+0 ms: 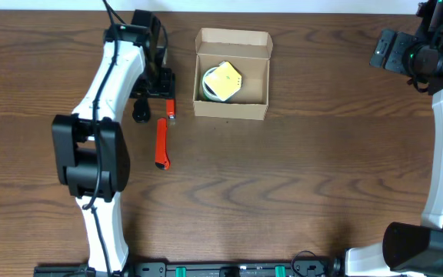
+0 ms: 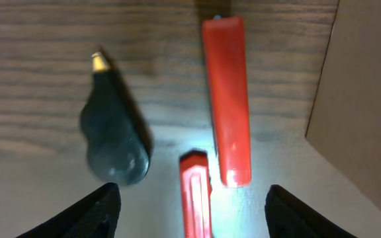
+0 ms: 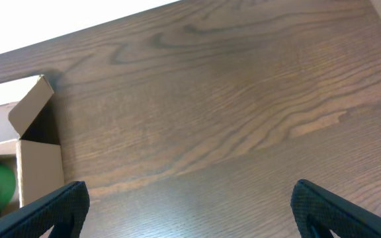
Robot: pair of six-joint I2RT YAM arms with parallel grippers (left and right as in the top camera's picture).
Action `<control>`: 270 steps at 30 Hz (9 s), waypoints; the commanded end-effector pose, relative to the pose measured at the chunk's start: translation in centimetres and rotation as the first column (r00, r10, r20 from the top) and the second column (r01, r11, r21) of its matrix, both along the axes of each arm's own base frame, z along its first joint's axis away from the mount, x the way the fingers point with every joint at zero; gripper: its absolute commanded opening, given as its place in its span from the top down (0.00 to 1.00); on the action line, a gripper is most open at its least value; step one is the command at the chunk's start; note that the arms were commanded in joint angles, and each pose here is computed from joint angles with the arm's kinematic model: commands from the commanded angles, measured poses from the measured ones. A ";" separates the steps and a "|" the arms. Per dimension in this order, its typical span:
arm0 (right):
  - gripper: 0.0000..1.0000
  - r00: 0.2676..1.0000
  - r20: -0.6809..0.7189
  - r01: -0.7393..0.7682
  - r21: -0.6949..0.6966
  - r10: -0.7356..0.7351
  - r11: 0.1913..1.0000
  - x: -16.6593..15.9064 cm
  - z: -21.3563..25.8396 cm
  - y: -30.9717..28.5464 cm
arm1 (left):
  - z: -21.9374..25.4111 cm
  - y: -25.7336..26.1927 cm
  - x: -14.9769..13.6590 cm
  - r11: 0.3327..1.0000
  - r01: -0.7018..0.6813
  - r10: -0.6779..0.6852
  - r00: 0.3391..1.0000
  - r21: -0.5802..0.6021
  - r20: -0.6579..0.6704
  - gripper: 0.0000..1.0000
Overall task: Pack container
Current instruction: 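Reach the left gripper to the red marker and grasp it, then lift the red marker and carry it over the box, then lower the marker into the box, release, and withdraw the left gripper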
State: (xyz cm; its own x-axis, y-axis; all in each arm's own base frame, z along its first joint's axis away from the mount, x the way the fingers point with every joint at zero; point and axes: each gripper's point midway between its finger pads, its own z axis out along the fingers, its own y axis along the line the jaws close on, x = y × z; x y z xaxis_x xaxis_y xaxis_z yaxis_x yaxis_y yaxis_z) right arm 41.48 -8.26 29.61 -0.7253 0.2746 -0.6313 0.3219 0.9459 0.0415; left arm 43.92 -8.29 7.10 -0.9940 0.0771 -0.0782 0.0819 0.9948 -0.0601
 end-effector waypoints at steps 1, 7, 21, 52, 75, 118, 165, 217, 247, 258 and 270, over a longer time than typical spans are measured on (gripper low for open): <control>0.01 1.000 -0.016 0.015 -0.004 -0.015 1.000 -0.1 -0.6 -0.5 | -0.2 -1.5 0.4 0.999 0.037 -0.037 0.999 -0.019 0.012 0.30; 0.01 1.000 -0.016 0.015 -0.004 -0.015 1.000 -0.1 -0.6 -0.5 | -1.8 -2.8 0.4 0.999 0.027 -0.027 1.000 -0.017 -0.009 0.30; 0.01 1.000 -0.016 0.015 -0.004 -0.015 1.000 -0.1 -0.6 -0.5 | -4.8 -2.8 0.1 1.000 0.019 -0.019 0.998 0.003 -0.067 0.34; 0.01 1.000 -0.016 0.015 -0.004 -0.015 1.000 -0.1 -0.6 -0.5 | -5.8 -1.3 0.7 0.999 -0.004 0.007 0.999 0.053 -0.053 0.55; 0.01 1.000 -0.016 0.015 -0.004 -0.015 1.000 -0.1 -0.6 -0.5 | -6.2 -2.0 0.6 1.000 -0.023 0.023 0.998 0.012 -0.057 0.57; 0.01 1.000 -0.016 0.015 -0.004 -0.015 1.000 -0.1 -0.6 -0.5 | -1.2 -1.5 2.7 0.998 -0.021 0.023 0.999 0.057 -0.029 0.94; 0.01 1.000 -0.016 0.015 -0.004 -0.015 1.000 -0.1 -0.6 -0.5 | 10.9 -22.7 -3.3 0.990 0.142 -0.140 0.962 0.008 0.232 0.93; 0.01 1.000 -0.016 0.015 -0.004 -0.015 1.000 -0.1 -0.6 -0.5 | 0.0 -23.7 0.4 0.987 0.156 -0.160 0.975 0.039 0.151 0.55; 0.01 1.000 -0.016 0.015 -0.004 -0.015 1.000 -0.1 -0.6 -0.5 | 18.1 -14.0 -1.5 0.975 0.096 -0.168 0.910 0.200 0.380 0.60; 0.01 1.000 -0.016 0.015 -0.004 -0.015 1.000 -0.1 -0.6 -0.5 | 19.5 0.3 -1.8 0.974 -0.117 0.062 0.961 0.195 0.268 0.71; 0.01 1.000 -0.016 0.015 -0.004 -0.015 1.000 -0.1 -0.6 -0.5 | 7.7 5.8 -4.0 0.988 -0.146 0.149 0.987 0.048 -0.054 0.62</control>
